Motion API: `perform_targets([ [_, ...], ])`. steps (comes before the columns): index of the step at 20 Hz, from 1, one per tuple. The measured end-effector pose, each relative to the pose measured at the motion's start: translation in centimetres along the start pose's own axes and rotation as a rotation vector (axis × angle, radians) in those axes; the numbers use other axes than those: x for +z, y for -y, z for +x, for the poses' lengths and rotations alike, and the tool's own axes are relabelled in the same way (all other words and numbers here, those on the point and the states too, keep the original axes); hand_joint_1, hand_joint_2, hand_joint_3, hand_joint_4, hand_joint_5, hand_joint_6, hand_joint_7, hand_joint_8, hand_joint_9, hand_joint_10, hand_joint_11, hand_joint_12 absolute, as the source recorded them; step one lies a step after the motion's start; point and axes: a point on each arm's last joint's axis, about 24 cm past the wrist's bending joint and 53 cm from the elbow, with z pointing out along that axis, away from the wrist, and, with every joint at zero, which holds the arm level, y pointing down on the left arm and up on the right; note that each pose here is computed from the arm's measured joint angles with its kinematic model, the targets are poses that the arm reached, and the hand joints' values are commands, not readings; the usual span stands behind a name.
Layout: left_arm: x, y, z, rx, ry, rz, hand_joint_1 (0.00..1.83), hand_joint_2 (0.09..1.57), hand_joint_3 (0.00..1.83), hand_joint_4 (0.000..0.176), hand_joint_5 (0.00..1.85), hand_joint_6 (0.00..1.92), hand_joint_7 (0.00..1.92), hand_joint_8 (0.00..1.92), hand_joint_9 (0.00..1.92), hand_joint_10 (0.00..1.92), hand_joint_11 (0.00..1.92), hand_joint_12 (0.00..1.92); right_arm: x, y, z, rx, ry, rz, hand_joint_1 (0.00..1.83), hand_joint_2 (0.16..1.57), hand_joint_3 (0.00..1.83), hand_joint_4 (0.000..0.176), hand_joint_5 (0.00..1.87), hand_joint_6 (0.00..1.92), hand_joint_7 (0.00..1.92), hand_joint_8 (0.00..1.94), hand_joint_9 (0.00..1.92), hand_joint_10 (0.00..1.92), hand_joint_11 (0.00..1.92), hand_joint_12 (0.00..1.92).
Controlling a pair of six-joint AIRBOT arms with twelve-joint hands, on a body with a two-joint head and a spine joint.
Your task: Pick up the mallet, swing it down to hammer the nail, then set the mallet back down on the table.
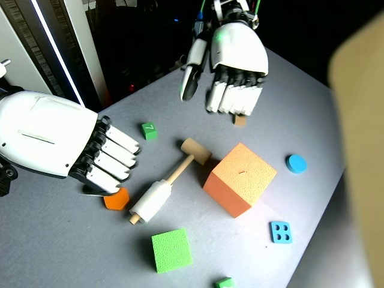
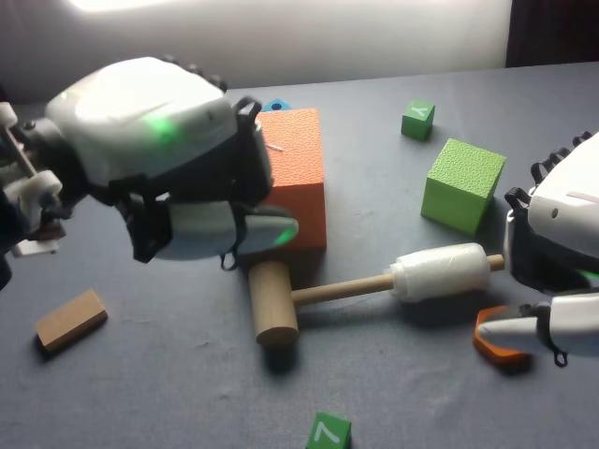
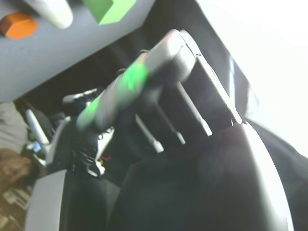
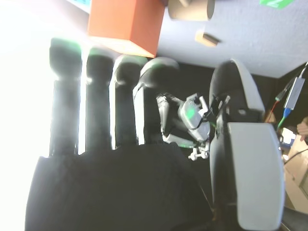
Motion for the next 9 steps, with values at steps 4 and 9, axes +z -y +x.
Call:
perform_targets([
  [4,0.0,0.6,1.1,0.002,-0.033,0.002,1.18,1.31,0.0,0.172,1.46,1.92,1.58,1.92,1.59,1.92,1.57,1.92,0.0,0.1,-0.3,-0.029,0.011,0.003,0.87,1.44,0.0,0.126,1.56,1.92,1.65,1.94,1.69,1.92,1.77,1.92],
  [9,-0.1,0.1,1.7,-0.008,-0.05,-0.014,1.22,1.3,0.0,0.153,1.5,1.92,1.62,1.92,1.64,1.92,1.6,1.92,0.0,0.2,-0.8,-0.04,0.035,0.009,0.89,1.42,0.0,0.154,1.51,1.92,1.57,1.94,1.62,1.92,1.7,1.92],
])
